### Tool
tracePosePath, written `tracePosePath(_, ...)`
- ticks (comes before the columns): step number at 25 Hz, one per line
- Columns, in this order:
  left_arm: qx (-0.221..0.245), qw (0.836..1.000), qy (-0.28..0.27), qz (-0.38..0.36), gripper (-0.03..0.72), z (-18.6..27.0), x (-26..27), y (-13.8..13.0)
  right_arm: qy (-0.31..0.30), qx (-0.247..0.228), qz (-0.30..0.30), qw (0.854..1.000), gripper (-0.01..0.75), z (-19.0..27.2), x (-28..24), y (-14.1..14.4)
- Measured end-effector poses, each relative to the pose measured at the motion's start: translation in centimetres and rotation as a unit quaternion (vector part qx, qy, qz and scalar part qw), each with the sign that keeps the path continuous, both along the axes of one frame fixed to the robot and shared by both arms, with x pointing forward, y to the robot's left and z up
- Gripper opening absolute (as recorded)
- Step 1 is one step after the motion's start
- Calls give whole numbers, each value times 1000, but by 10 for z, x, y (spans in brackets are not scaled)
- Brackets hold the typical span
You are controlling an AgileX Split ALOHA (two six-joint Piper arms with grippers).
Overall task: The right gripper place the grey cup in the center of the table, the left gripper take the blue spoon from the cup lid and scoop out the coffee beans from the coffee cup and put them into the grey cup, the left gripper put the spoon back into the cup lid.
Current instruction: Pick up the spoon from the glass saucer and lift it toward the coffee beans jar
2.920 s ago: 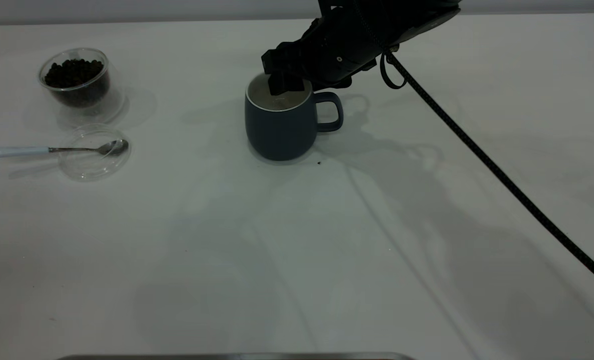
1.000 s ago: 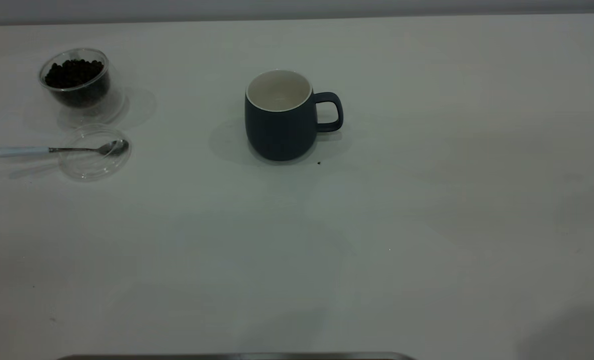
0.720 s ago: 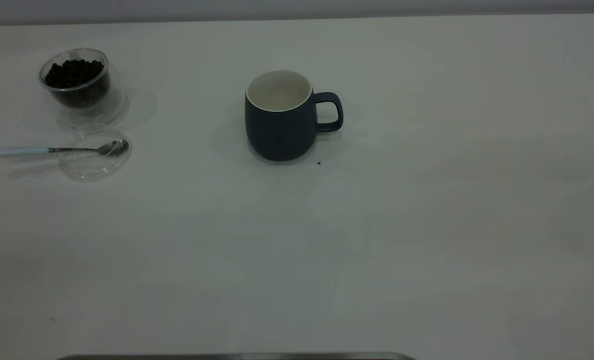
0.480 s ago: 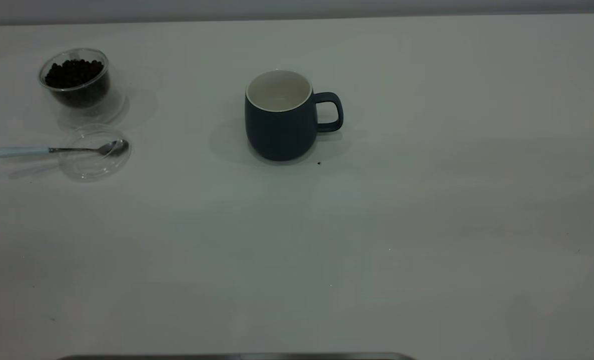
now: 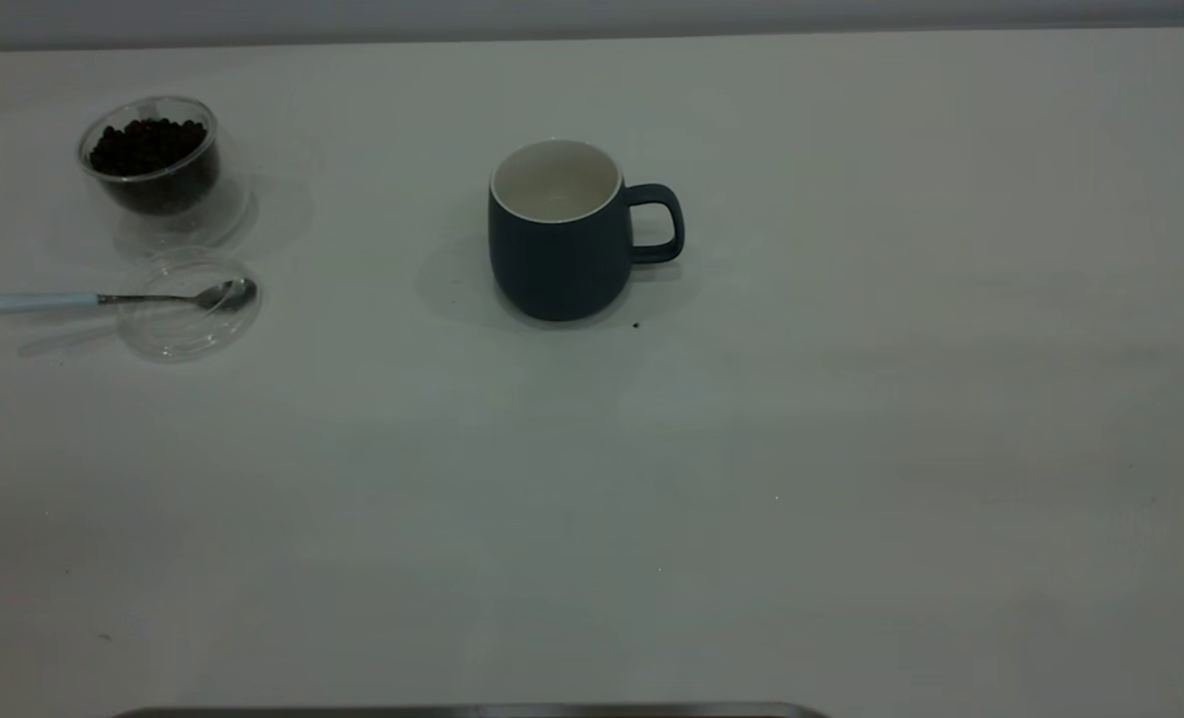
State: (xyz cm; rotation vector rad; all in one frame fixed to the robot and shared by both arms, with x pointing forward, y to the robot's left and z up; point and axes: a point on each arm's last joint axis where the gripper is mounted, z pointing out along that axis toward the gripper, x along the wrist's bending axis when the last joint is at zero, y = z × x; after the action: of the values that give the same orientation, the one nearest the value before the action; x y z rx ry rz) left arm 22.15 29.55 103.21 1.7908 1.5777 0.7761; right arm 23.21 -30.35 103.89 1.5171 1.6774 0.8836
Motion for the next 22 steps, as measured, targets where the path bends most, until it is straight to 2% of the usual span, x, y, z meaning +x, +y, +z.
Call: tracePosePath(22,0,1000,0,0,450,0,0,0,0,0,13,1000,461,0,0,0)
